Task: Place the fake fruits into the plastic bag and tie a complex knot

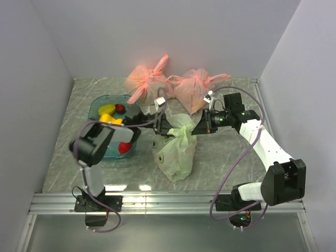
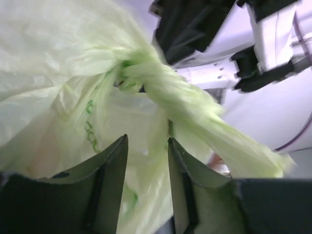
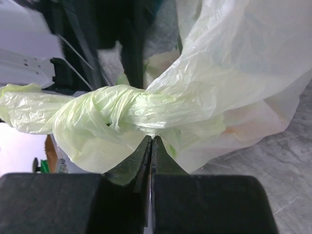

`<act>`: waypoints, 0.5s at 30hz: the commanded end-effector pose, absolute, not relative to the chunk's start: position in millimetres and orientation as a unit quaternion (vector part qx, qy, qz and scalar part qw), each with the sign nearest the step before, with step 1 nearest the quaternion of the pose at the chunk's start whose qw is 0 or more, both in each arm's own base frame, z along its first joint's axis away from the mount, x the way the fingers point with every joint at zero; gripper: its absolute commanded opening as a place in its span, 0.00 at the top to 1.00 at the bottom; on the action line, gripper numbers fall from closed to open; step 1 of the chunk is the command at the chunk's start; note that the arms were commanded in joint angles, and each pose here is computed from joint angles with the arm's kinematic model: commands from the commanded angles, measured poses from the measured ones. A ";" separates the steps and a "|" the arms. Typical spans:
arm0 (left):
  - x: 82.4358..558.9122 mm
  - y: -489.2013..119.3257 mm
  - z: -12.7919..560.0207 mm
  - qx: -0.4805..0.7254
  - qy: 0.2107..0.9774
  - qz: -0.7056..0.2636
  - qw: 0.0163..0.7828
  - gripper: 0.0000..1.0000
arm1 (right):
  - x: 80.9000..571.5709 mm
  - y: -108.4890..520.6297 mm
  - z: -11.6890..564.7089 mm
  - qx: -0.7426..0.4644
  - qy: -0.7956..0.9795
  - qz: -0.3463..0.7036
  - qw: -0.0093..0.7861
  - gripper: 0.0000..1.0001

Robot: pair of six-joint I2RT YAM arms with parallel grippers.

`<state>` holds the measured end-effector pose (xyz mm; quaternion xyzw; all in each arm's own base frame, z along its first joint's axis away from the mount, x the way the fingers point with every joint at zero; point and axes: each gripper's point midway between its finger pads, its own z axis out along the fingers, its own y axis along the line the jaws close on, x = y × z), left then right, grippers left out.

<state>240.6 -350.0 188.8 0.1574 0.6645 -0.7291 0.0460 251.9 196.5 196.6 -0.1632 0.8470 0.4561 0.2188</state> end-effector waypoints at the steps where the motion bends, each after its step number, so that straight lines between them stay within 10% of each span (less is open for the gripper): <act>1: 255.9 -318.0 240.2 0.310 0.615 -0.686 0.234 0.54 | 254.7 193.5 217.1 -0.205 0.831 0.447 0.259 1.00; 5: 292.4 -284.8 218.6 0.461 0.640 -0.509 0.343 0.52 | 255.9 196.0 219.6 -0.217 0.827 0.445 0.266 1.00; 12: 263.3 -212.8 213.7 0.585 0.666 -0.356 0.295 0.47 | 261.2 198.2 221.3 -0.228 0.838 0.412 0.278 1.00; 15: 264.7 -214.0 231.4 0.625 0.652 -0.313 0.295 0.22 | 259.9 199.8 221.7 -0.232 0.841 0.402 0.279 1.00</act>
